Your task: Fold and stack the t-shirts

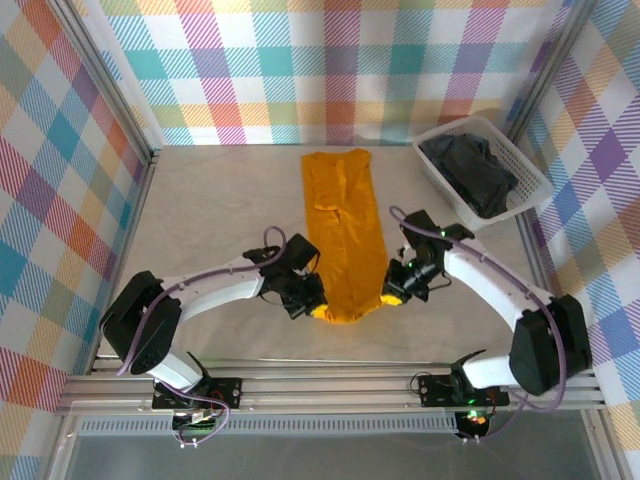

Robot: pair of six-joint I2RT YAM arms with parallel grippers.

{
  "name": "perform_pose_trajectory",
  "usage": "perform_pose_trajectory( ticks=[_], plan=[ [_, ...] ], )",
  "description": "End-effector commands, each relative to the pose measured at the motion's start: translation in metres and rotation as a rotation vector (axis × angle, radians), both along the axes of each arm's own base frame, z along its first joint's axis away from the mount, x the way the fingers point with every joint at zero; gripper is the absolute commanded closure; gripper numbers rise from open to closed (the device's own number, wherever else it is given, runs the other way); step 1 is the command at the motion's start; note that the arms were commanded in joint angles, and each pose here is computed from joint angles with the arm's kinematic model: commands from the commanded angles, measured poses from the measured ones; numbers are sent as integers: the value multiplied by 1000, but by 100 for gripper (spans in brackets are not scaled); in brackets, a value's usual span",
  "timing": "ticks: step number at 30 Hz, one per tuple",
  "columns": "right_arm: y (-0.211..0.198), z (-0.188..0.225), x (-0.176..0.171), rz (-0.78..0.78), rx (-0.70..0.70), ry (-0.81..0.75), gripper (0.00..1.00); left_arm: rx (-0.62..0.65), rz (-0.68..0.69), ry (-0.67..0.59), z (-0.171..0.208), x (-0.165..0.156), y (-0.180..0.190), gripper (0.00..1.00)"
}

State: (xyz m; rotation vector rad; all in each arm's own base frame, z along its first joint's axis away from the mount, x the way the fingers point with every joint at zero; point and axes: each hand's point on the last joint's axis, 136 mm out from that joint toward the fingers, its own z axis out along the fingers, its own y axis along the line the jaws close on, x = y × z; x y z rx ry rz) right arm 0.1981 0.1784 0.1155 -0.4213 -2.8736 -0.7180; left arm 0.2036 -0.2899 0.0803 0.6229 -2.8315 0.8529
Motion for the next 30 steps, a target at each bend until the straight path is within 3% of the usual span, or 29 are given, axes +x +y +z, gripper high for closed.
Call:
perform_pose_trajectory(
  ticks=[1, 8, 13, 25, 27, 28, 30],
  plan=[
    [5, 13, 48, -54, 9, -64, 100, -41, 131, -81, 22, 53, 1, 100],
    [4, 22, 143, -149, 12, -154, 100, -56, 279, -151, 35, 148, 21, 100],
    [12, 8, 194, -149, 21, -162, 100, -36, 298, -156, 25, 192, 27, 100],
    [4, -28, 244, -194, 0, -121, 100, -27, 324, -157, -3, 249, 35, 100],
    [3, -33, 248, -196, -2, -107, 96, -32, 314, -166, -6, 256, 35, 92],
    [1, -34, 250, -196, 0, -105, 82, -27, 307, -170, -7, 258, 35, 76],
    [0, -30, 256, -181, 15, -137, 61, -4, 303, -184, -3, 260, 39, 55]
  ],
)
